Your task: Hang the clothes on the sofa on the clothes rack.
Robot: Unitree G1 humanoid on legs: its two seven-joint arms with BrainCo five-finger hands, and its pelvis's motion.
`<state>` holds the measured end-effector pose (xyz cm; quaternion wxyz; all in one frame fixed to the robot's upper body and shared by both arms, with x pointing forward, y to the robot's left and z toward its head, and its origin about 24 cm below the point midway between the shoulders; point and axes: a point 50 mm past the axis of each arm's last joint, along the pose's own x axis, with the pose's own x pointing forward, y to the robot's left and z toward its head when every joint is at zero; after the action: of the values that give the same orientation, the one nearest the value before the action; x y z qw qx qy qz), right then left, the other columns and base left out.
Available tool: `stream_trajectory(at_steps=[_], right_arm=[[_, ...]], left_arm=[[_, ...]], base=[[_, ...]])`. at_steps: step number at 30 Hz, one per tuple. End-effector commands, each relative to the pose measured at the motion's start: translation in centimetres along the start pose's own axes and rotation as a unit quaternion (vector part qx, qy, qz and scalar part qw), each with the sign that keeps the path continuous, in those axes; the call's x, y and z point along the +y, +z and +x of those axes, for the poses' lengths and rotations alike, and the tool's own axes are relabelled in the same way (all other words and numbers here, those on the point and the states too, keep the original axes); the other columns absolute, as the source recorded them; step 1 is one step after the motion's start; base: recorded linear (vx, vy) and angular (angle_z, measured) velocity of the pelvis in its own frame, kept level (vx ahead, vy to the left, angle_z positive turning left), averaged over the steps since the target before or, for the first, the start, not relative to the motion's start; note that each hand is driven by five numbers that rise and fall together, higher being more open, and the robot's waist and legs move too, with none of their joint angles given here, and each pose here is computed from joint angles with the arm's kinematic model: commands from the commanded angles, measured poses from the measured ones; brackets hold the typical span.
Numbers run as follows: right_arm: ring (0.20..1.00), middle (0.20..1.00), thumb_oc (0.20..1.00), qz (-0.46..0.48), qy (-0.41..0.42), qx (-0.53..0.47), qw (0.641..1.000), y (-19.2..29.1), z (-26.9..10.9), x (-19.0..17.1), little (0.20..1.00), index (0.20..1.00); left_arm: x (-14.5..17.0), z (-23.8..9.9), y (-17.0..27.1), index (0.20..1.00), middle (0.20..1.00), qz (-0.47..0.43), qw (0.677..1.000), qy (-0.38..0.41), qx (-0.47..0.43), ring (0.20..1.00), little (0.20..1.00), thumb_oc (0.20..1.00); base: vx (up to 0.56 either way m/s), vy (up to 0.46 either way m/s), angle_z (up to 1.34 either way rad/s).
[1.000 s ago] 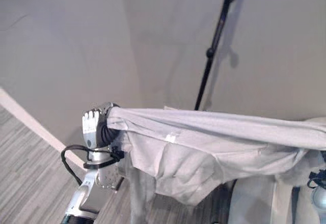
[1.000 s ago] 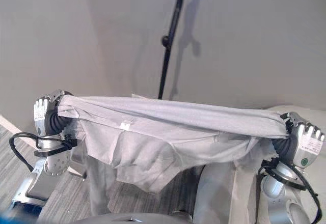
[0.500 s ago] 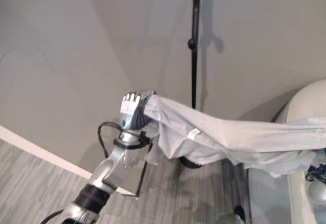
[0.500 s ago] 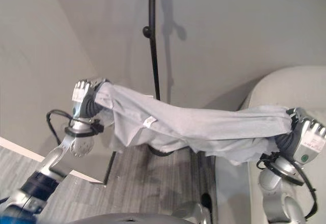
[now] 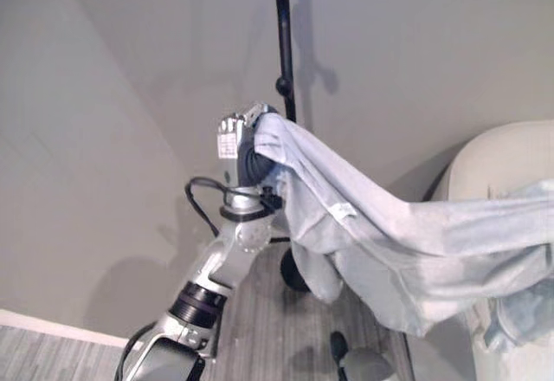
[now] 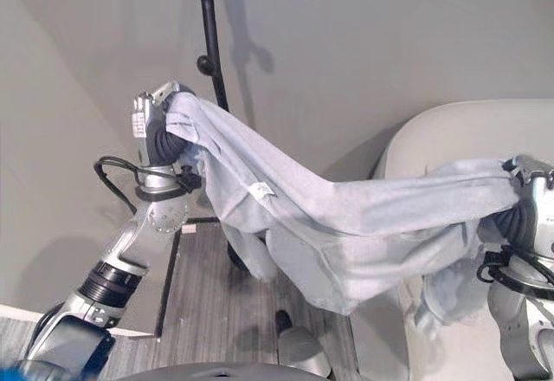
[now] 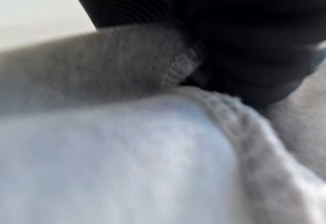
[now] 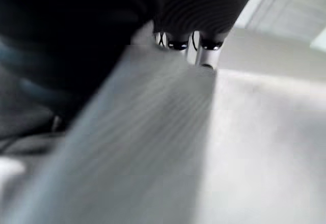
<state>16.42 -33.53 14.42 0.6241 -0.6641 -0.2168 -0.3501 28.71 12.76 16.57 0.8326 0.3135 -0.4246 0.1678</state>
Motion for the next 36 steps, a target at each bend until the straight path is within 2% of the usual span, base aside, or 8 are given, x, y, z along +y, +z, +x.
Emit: stream_trajectory(at_steps=[1, 8, 11, 14, 18, 24, 28, 36], right_arm=[[0.200, 0.200, 0.200, -0.002, -0.084, -0.028, 0.996, 0.2, 3.2, -2.1, 0.200, 0.200], [0.200, 0.200, 0.200, -0.027, -0.108, -0.070, 0.991, 0.3, 4.8, -3.1, 0.200, 0.200], [0.200, 0.200, 0.200, -0.051, -0.139, -0.094, 0.984, 0.2, 6.2, -4.5, 0.200, 0.200], [0.200, 0.200, 0.200, -0.070, -0.192, -0.111, 0.973, -0.1, 9.0, -6.6, 0.200, 0.200], [0.200, 0.200, 0.200, -0.067, -0.226, -0.096, 0.967, -0.7, 10.9, -7.4, 0.200, 0.200], [0.200, 0.200, 0.200, -0.100, -0.250, -0.064, 0.961, -2.3, 13.9, -8.8, 0.200, 0.200], [0.200, 0.200, 0.200, -0.110, -0.259, -0.043, 0.959, -3.0, 15.5, -9.9, 0.200, 0.200], [0.200, 0.200, 0.200, -0.091, -0.243, -0.042, 0.965, -1.8, 19.0, -10.2, 0.200, 0.200]], left_arm=[[1.1, 3.1, 1.3, 0.200, 0.200, -0.001, 0.997, 0.032, -0.067, 0.200, 0.200, 0.200], [2.9, 4.0, 0.3, 0.200, 0.200, 0.058, 0.993, 0.065, -0.076, 0.200, 0.200, 0.200], [5.6, 5.7, -0.8, 0.200, 0.200, 0.142, 0.979, 0.114, -0.094, 0.200, 0.200, 0.200], [8.5, 7.9, -2.9, 0.200, 0.200, 0.266, 0.948, 0.147, -0.091, 0.200, 0.200, 0.200], [9.6, 9.2, -3.3, 0.200, 0.200, 0.320, 0.931, 0.143, -0.104, 0.200, 0.200, 0.200], [9.8, 11.2, -3.5, 0.200, 0.200, 0.384, 0.910, 0.093, -0.126, 0.200, 0.200, 0.200], [8.3, 12.9, -2.6, 0.200, 0.200, 0.377, 0.912, 0.085, -0.134, 0.200, 0.200, 0.200], [7.9, 16.6, -1.8, 0.200, 0.200, 0.405, 0.902, 0.085, -0.123, 0.200, 0.200, 0.200]], base=[[0.11, -0.285, 0.10], [0.13, -0.258, 0.01], [0.15, -0.056, -0.24], [0.16, 0.099, 0.05], [0.17, 0.038, -0.23], [0.22, 0.078, -0.42], [0.24, 0.112, -0.19], [0.11, 0.091, -0.01]])
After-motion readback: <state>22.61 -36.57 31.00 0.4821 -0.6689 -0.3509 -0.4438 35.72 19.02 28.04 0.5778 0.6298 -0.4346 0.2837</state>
